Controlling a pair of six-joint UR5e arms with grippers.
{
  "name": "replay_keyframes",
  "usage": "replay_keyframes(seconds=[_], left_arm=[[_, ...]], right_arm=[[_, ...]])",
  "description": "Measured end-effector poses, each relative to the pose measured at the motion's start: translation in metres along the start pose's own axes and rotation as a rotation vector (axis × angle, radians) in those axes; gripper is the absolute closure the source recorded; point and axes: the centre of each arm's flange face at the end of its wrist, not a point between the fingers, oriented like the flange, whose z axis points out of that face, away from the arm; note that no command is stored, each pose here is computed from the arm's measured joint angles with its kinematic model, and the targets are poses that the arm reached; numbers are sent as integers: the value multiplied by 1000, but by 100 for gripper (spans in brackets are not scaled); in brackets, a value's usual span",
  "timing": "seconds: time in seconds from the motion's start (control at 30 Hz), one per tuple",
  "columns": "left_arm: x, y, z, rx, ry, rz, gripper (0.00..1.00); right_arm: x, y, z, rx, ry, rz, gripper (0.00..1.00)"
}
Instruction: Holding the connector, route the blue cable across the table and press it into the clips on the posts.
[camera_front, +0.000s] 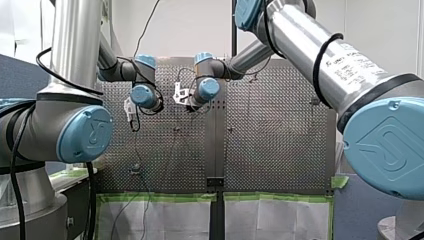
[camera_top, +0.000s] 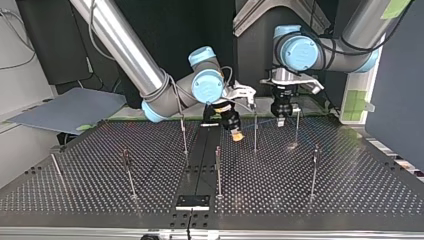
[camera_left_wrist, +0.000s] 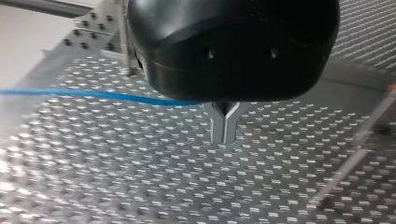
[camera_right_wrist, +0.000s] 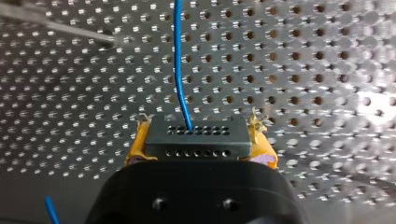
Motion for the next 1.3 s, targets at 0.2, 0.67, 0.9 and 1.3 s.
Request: replay_keyframes(seconds=[0.2,0.67,0.9,1.3], left_arm=[[41,8,-10,-25,72,11,98],[89,23,-9,-22,115,2,98],[84,25,4,-1,98,-12,98],[104,30,25,25,119,-22,98]], right_arm=[[-14,0,-3,-1,-28,-6,100],[-58,1,-14,-7,-108,-16,100],[-78,4,-19,-12,-141,-16,100],[-78,13,-13,-22,-116,5,100]])
